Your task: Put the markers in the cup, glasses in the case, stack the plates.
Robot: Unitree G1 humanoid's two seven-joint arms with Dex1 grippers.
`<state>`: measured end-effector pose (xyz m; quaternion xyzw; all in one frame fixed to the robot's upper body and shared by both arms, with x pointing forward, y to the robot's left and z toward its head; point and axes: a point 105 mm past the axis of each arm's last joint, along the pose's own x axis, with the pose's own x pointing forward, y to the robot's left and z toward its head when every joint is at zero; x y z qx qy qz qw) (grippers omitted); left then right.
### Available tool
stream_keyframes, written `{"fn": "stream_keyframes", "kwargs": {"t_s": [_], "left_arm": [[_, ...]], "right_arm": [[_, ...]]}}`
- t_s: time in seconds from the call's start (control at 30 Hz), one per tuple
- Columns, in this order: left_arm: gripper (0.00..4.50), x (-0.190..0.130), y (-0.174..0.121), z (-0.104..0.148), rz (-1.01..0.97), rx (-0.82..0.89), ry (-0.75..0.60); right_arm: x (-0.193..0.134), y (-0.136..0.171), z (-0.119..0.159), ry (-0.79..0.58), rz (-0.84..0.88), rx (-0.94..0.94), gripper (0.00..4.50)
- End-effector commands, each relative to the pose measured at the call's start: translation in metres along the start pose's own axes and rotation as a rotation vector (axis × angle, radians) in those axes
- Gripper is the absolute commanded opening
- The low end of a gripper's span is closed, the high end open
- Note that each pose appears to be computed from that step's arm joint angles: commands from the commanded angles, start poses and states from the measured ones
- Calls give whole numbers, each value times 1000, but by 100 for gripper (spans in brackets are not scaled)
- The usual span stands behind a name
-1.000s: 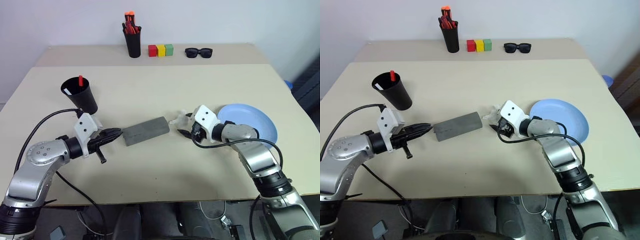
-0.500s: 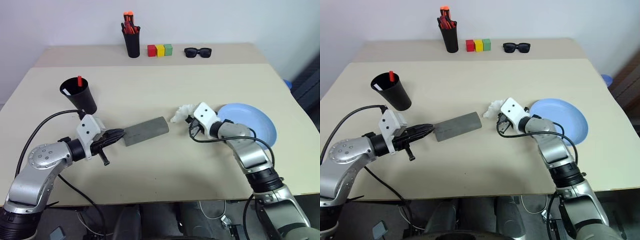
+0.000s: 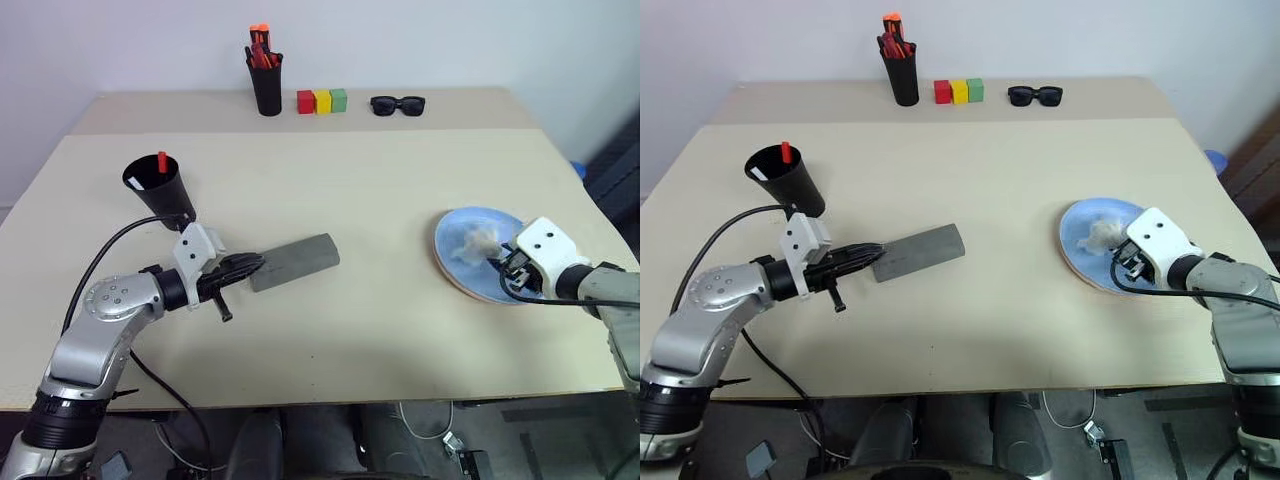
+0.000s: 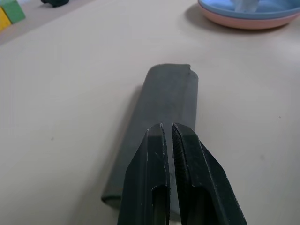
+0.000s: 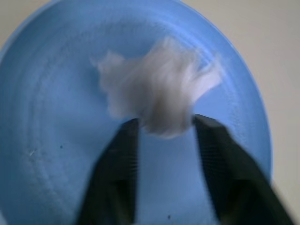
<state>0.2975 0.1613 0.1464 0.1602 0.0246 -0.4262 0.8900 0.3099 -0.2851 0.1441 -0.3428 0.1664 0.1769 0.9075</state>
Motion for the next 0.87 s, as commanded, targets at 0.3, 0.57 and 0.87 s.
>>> {"fn": "stream_keyframes", "kwargs": {"t_s": [0.3,0.57,0.87], "left_arm": [[23,-80,47,-24,397,24,90],[23,-134,41,-28,584,-12,132],[23,-133,28,-25,652,-23,123]], "right_arm": [[13,6,64,-350,144,36,286],[40,4,72,-413,239,159,286],[67,8,60,-369,240,171,286]]}}
